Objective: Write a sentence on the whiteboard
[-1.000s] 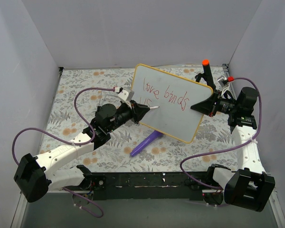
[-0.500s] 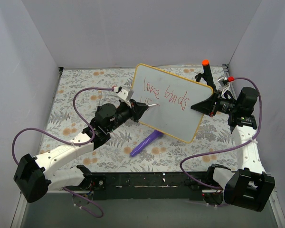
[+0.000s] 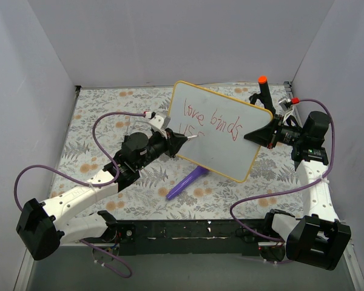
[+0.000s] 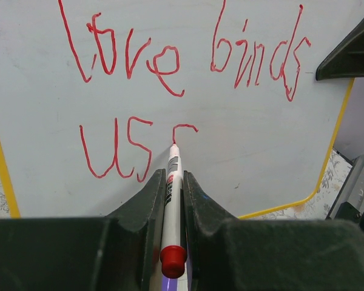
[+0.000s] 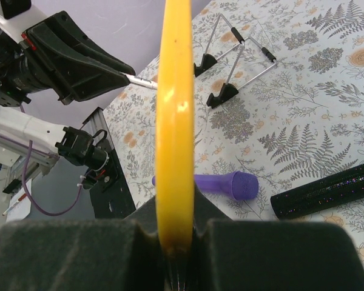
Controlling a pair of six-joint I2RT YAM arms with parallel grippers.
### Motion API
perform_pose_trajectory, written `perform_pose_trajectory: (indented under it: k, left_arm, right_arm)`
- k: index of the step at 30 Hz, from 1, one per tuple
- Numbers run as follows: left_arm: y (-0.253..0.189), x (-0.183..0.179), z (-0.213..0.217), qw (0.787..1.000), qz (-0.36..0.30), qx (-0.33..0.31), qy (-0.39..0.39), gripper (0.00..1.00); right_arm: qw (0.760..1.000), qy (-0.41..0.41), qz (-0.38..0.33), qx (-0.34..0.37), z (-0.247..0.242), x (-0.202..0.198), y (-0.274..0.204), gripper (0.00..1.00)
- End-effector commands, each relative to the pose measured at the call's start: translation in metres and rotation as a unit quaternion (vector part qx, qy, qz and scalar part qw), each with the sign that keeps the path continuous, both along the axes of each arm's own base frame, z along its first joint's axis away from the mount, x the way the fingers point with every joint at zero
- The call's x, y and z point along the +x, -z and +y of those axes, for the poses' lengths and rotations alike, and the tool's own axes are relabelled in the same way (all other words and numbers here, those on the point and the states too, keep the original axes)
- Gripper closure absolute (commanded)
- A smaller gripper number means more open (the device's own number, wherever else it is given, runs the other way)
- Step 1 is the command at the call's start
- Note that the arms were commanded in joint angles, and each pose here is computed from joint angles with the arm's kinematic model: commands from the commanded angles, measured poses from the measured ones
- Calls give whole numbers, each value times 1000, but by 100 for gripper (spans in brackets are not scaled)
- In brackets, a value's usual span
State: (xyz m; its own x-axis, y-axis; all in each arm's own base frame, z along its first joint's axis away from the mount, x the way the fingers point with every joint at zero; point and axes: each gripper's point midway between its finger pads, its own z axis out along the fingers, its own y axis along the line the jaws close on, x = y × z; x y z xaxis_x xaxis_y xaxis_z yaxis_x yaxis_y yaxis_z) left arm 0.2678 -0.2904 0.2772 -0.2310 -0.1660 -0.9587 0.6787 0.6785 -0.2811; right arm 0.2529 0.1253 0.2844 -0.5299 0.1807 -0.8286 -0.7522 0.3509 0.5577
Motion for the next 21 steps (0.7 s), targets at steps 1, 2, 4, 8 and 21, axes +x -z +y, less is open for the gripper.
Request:
perform_pose_trajectory:
  k: [1, 2, 4, 8, 21]
  left_arm:
    - [-9, -8, -2, 1000, 1, 1, 20, 100]
    - [-7, -8, -3, 1000, 4, 3, 21, 100]
    - [-10, -10, -7, 999, 5, -1, 32, 100]
    - [-11, -12, -14, 999, 11, -6, 49, 100]
    - [-34, 2, -20, 999, -5, -28, 32, 100]
  right_arm:
    - [998, -34, -54, -2, 3, -10, -24, 99]
    - [998, -33, -53, -2, 3, -9, -23, 99]
    - [998, -34, -54, -2, 3, -10, -24, 99]
    - [998, -34, -54, -2, 3, -10, -24, 99]
    - [998, -36, -54, -2, 3, -10, -23, 99]
